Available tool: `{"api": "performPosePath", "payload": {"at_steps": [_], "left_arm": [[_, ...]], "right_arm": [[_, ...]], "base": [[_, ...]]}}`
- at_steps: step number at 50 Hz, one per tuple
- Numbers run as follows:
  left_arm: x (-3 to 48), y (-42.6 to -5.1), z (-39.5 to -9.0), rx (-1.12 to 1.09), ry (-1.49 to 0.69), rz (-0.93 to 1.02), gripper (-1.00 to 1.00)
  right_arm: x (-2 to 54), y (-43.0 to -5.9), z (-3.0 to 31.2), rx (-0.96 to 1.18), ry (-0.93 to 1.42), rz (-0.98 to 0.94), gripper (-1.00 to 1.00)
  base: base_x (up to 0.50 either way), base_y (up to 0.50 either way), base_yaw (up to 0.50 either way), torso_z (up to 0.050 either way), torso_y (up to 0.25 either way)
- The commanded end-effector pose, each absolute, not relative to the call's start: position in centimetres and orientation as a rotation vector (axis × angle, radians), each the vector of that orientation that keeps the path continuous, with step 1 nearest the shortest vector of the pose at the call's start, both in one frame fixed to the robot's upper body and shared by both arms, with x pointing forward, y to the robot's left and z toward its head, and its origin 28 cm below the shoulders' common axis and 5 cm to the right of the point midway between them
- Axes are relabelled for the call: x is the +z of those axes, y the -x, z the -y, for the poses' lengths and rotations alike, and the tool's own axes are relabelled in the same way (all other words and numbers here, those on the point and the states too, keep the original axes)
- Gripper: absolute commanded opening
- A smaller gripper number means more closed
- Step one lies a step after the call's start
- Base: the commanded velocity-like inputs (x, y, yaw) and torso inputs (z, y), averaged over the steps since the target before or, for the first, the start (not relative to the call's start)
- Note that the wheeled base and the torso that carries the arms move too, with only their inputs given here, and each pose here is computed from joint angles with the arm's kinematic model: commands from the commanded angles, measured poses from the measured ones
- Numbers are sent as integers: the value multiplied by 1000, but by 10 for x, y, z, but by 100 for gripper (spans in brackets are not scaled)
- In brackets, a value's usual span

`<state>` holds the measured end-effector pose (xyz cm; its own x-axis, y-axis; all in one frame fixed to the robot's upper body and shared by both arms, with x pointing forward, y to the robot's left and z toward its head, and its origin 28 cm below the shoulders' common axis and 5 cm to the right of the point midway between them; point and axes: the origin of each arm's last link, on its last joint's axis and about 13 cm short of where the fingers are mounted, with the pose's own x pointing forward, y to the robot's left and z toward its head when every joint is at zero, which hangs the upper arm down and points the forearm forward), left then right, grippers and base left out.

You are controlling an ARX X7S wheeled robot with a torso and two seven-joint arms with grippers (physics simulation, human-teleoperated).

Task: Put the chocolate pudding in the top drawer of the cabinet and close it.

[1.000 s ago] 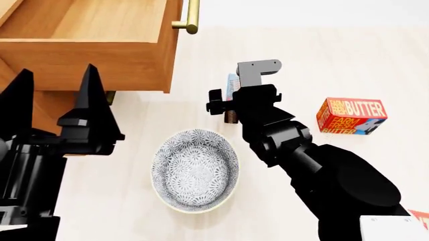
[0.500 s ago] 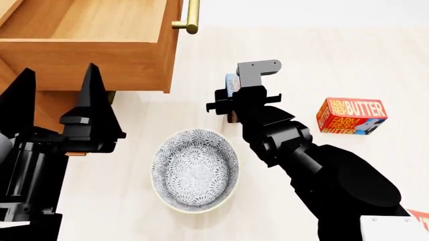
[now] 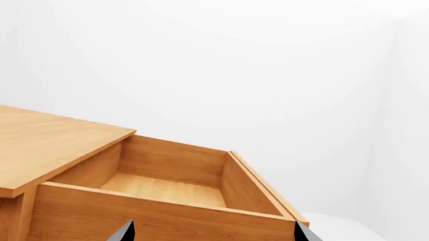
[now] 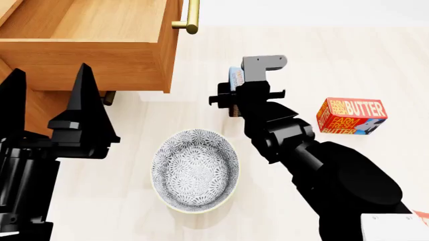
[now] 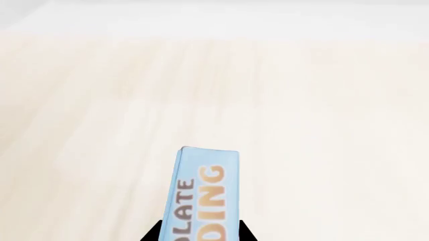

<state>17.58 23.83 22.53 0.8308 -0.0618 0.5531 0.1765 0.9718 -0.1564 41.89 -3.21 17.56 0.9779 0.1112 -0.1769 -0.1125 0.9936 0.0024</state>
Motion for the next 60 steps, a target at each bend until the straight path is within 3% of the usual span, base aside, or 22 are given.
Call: {"api": "performPosePath", "payload": {"at_steps": [1,29,60], "left_arm": [[227,-174,-239,-127,203,578,100],[224,-178,-237,-142,198,601,100],[227,-176,-238,-149,196,603,100]], "right_arm": [[183,-422,34,101,13,-129,-100],[194,-426,36,96,-3,-22,-100],[203,-429,39,85,-5,13,-100]], "base": [[0,0,0,0,0],[0,0,0,0,0],[0,0,0,-7,250]]}}
